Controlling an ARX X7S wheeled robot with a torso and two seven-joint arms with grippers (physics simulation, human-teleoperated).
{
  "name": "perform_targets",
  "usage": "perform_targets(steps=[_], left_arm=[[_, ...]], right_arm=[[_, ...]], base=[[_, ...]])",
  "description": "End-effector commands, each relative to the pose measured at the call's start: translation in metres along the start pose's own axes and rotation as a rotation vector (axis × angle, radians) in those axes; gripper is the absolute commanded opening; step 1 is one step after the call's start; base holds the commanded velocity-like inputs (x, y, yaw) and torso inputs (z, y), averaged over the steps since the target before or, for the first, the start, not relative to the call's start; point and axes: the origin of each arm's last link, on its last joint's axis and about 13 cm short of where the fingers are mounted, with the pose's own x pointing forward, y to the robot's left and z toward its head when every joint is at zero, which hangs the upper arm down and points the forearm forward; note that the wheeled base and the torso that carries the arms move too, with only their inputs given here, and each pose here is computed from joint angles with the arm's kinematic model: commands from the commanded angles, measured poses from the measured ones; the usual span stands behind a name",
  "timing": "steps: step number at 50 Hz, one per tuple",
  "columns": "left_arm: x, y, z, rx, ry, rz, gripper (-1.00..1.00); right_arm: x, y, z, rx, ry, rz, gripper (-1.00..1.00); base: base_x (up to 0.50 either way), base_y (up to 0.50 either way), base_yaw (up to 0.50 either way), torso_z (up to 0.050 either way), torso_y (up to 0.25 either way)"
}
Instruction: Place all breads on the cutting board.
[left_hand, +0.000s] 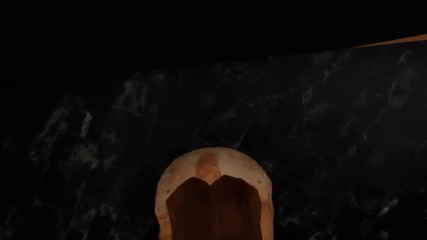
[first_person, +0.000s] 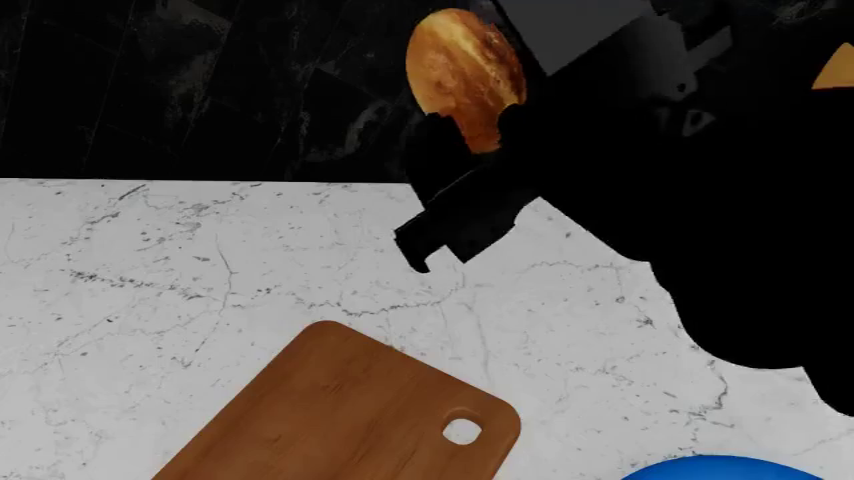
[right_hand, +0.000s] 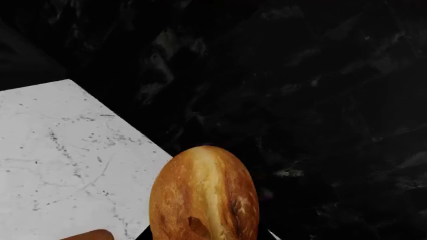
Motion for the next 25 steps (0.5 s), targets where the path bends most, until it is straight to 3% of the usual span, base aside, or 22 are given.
perform_targets(steps=[1,6,7,12,17,25], left_arm=[[0.002,-0.004,-0.002,-0.006,-0.004,-0.005,-1.00],[0.003,-0.003,-0.002,-0.011,-0.004,-0.008,-1.00],[0.003,-0.003,-0.002,-0.012,-0.005,-0.008,-1.00],[0.003,-0.002,-0.003,-0.015,-0.005,-0.007,-1.00],[0.004,-0.001,-0.003,-0.020,-0.006,-0.003,-1.00],[0.004,-0.001,-0.003,-0.022,-0.008,-0.005,-1.00]], right_arm=[[0.013,-0.012,0.036,-0.158,0.181,0.122,-1.00],[0.023,-0.008,0.051,-0.190,0.240,0.211,-1.00],[0.024,-0.004,0.051,-0.269,0.264,0.222,-1.00],[0.037,0.002,0.053,-0.258,0.321,0.286,-1.00],[0.050,0.003,0.049,-0.175,0.370,0.298,-1.00],[0.053,0.015,0.041,-0.189,0.452,0.382,-1.00]], base=[[0.00,0.00,0.00,0.000,0.000],[0.00,0.00,0.00,0.000,0.000],[0.00,0.00,0.00,0.000,0.000],[0.00,0.00,0.00,0.000,0.000],[0.00,0.00,0.00,0.000,0.000],[0.00,0.00,0.00,0.000,0.000]])
